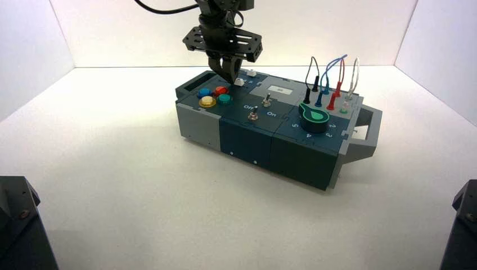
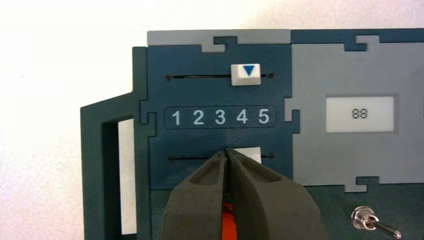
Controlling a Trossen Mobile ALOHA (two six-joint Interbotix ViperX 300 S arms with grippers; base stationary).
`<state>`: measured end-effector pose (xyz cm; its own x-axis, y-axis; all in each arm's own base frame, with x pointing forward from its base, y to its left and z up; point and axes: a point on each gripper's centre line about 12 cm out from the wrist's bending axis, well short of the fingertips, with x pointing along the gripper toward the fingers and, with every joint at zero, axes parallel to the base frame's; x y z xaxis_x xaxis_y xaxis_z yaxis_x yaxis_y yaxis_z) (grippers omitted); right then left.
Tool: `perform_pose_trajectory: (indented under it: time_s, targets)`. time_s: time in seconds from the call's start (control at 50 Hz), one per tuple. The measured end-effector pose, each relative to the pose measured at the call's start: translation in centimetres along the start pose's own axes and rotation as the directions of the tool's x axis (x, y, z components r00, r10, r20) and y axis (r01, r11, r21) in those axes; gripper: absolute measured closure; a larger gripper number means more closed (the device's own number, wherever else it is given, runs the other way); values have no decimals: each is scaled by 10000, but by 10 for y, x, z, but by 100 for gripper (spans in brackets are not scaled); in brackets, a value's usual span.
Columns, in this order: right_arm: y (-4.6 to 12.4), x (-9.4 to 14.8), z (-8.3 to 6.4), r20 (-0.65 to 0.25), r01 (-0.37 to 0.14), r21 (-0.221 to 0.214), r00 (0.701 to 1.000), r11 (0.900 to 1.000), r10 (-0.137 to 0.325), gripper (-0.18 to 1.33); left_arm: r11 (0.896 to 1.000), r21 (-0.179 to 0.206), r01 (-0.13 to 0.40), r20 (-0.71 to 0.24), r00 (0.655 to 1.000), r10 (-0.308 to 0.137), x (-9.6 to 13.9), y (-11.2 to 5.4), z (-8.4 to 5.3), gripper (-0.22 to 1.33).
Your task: Move the bottom slider to position 4.
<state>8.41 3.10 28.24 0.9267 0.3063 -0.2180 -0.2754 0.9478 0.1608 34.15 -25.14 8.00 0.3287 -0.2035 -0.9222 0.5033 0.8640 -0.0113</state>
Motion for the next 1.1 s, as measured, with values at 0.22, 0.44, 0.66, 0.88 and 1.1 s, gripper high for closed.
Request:
perform_pose_trajectory:
  time_s: [0.22,0.44,0.66,0.88,1.1]
  targets:
    - [0,-1,0,45,-6,-21,10000,10000,6,129,10000,14,18,-2,10000,-18,0,-1,0,128]
    - [0,-1,0,60,-8,-22,10000,10000,9,129,10000,42,0,-29,10000,0,0,-1,0,128]
    - [0,-1,0,75,-1,-36,10000,10000,1,129,9982,-523,-306,66,9995,310,1,30,3,128]
    - [0,-1,0,45,8,-49,10000,10000,-8,129,9937,-973,-552,474,9971,600,-13,60,11,128]
    - [0,-1,0,29,8,-49,10000,10000,-7,129,9936,-997,-525,1325,9890,655,-51,63,24,128]
